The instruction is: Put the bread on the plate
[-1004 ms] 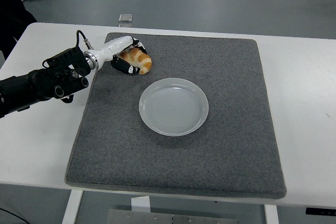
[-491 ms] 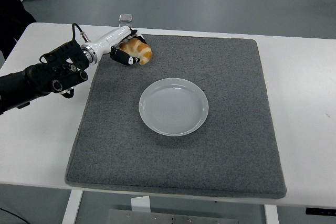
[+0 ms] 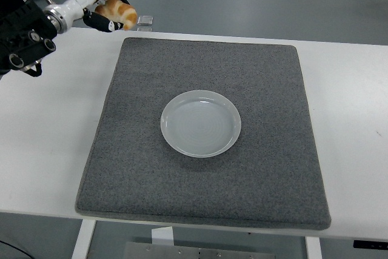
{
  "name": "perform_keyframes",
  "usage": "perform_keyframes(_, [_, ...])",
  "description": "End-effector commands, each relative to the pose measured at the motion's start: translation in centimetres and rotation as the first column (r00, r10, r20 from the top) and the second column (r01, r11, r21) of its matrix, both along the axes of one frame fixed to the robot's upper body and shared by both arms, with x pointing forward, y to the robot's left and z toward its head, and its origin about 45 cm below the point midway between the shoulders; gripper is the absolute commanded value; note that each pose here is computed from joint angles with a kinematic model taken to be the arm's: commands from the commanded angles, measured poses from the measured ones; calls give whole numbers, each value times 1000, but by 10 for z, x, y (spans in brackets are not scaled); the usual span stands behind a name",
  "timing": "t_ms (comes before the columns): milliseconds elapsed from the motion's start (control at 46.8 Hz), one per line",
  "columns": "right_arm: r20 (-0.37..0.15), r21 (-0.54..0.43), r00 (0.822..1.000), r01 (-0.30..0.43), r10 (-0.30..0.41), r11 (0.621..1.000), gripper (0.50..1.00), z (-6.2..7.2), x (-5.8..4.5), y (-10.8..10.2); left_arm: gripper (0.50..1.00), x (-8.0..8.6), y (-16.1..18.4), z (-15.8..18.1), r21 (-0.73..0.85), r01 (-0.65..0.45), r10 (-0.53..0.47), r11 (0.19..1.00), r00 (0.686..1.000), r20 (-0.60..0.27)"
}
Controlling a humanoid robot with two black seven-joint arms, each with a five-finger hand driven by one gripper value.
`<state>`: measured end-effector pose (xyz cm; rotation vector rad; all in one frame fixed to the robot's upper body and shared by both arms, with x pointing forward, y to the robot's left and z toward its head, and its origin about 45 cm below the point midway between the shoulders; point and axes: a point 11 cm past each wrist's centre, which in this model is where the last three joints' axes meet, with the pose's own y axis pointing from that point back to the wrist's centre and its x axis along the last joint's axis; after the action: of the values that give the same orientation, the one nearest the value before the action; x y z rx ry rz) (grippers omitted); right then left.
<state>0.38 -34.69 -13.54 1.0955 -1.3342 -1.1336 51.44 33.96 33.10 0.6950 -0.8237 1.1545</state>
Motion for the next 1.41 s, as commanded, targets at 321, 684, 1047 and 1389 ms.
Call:
perform_keyframes(321, [2,-3,1000,0,0,1000,952,0,1,-1,500,11,-78,123,-11,207,-203,978,969,143])
perform_keyframes(684, [0,-3,1000,0,0,1000,952,0,0,-1,500,-15,-144,135,-8,399,-394,917,910,128])
perform_keyframes(1047, [0,-3,1000,0,0,1000,954,0,0,-1,500,-71,-223,128,-16,628,-624,778,776,88])
perform_keyframes(1389, [0,-3,1000,0,0,1000,952,0,0,-1,500,-95,-235,85,117,693,-702,711,707,85])
